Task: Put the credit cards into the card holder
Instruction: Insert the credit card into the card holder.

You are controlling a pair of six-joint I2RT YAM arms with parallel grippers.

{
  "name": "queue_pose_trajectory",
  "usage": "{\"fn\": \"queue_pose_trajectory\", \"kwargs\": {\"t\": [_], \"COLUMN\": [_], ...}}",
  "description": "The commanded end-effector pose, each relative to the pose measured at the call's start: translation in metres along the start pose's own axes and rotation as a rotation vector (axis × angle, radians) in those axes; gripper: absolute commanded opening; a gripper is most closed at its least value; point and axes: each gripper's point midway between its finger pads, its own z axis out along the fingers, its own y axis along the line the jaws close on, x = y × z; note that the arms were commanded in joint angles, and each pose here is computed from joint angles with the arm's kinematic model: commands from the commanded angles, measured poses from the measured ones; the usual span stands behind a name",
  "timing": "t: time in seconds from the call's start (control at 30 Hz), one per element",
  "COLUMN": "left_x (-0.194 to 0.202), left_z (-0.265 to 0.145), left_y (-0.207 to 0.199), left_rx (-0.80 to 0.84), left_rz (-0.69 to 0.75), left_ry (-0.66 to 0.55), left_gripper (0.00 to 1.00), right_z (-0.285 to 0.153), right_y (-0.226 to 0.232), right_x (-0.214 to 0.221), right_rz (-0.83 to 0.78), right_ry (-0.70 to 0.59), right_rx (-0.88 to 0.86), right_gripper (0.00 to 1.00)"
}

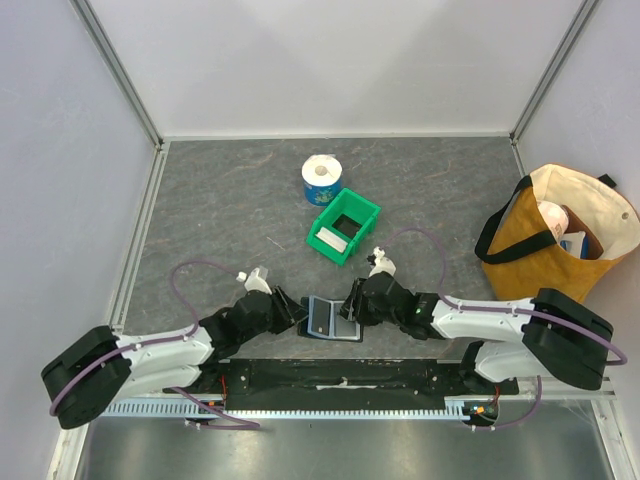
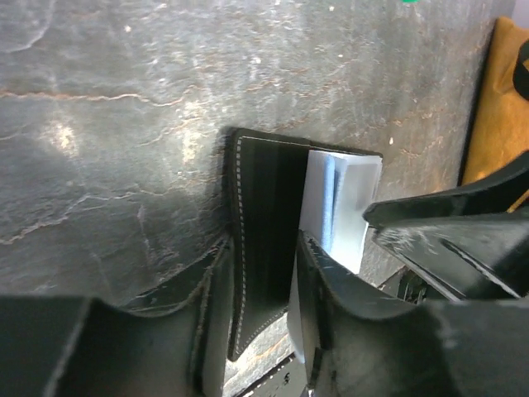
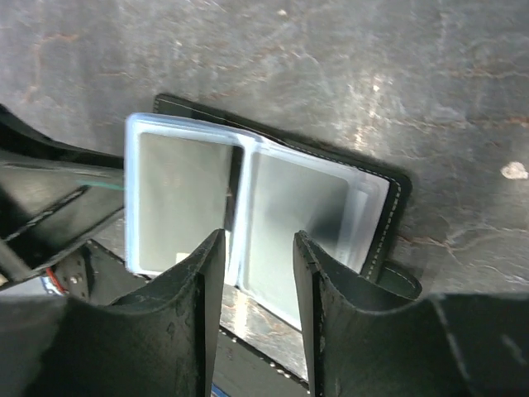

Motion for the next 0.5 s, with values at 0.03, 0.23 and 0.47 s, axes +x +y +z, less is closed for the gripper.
{"fn": "queue_pose_trajectory", "kwargs": {"t": [0.03, 0.23, 0.47], "left_x": [0.005, 0.01, 0.015], "left_z": [-0.007, -0.008, -0.002], "left_y": [0.026, 0.026, 0.023], "left_rx": [-0.048, -0.006, 0.009], "left_rz": [0.166, 0.237, 0.255], "left_ry": [0.018, 0.041, 0.072], "left_gripper": [0.49, 0.5, 0.42], "right_z": [0.002, 0.006, 0.008], "right_y": [-0.03, -0.045, -0.062], "right_x": [0.018, 0.018, 0.009], "right_rz": [-0.012, -0.064, -0.165], "right_ry": [0.054, 0.055, 0.052], "right_rx": [0.104, 0.157, 0.166], "right_gripper": [0.43, 0.41, 0.32]}}
